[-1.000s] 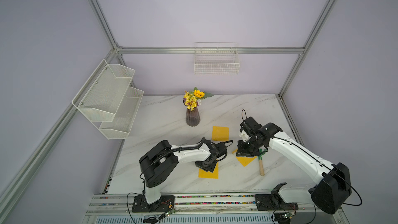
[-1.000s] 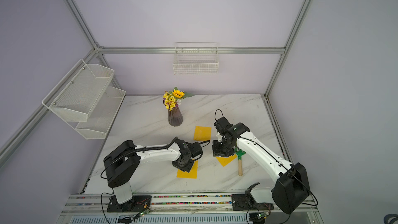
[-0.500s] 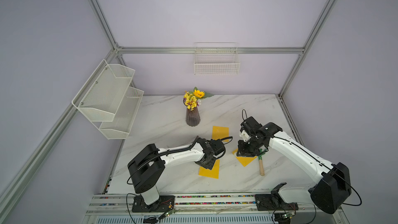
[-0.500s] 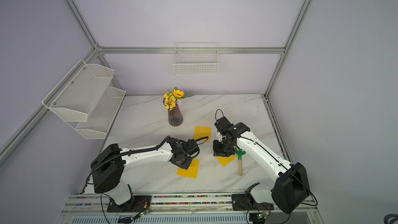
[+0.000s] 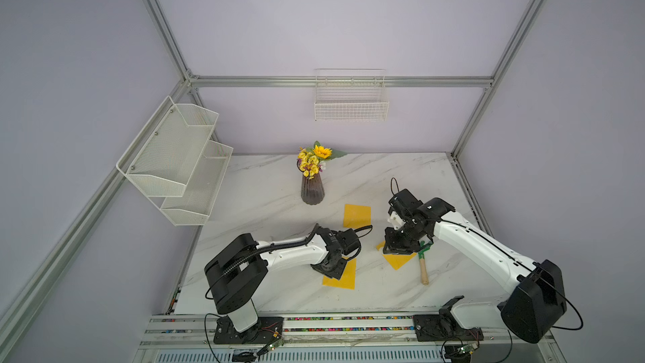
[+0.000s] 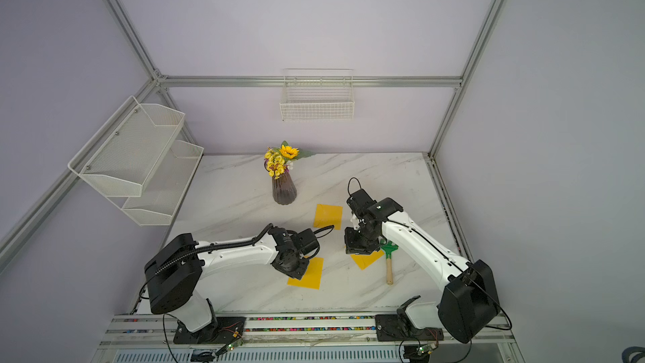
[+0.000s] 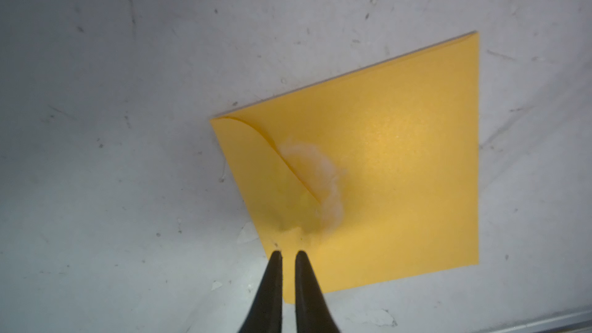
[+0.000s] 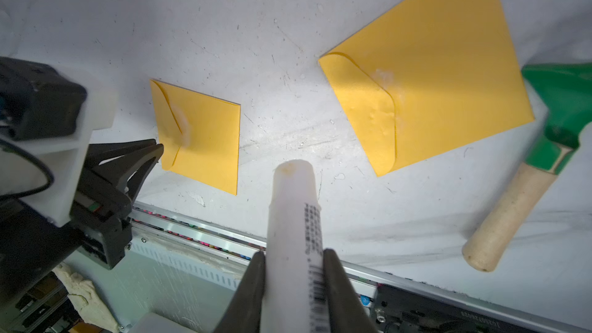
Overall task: Seal the envelope with a glue stick
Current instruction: Seal the envelope at the center of the board.
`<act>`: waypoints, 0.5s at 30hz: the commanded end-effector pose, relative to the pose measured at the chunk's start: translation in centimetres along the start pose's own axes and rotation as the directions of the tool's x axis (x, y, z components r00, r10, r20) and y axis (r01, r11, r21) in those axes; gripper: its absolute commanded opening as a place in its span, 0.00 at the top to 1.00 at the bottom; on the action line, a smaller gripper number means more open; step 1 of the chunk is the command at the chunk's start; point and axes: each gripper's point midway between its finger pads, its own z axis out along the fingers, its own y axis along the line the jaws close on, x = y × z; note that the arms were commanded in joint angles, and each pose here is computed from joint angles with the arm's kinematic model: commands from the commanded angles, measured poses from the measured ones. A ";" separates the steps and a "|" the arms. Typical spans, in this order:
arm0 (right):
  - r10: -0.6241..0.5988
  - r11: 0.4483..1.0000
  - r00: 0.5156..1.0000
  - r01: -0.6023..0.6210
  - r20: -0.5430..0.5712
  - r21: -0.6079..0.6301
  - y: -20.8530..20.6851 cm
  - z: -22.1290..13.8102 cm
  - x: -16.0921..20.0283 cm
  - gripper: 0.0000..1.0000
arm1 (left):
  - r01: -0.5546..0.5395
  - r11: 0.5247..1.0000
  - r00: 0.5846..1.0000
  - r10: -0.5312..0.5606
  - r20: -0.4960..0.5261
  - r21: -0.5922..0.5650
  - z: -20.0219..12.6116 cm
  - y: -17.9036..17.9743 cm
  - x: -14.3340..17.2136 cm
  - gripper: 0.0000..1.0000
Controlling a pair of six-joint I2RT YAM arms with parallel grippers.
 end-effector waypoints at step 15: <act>-0.019 1.000 0.999 0.020 -0.037 0.006 -0.8 1.0 0.6 1.00 | 0.031 0.999 0.997 -0.028 -0.066 0.036 3.3 -0.5 1.9 0.90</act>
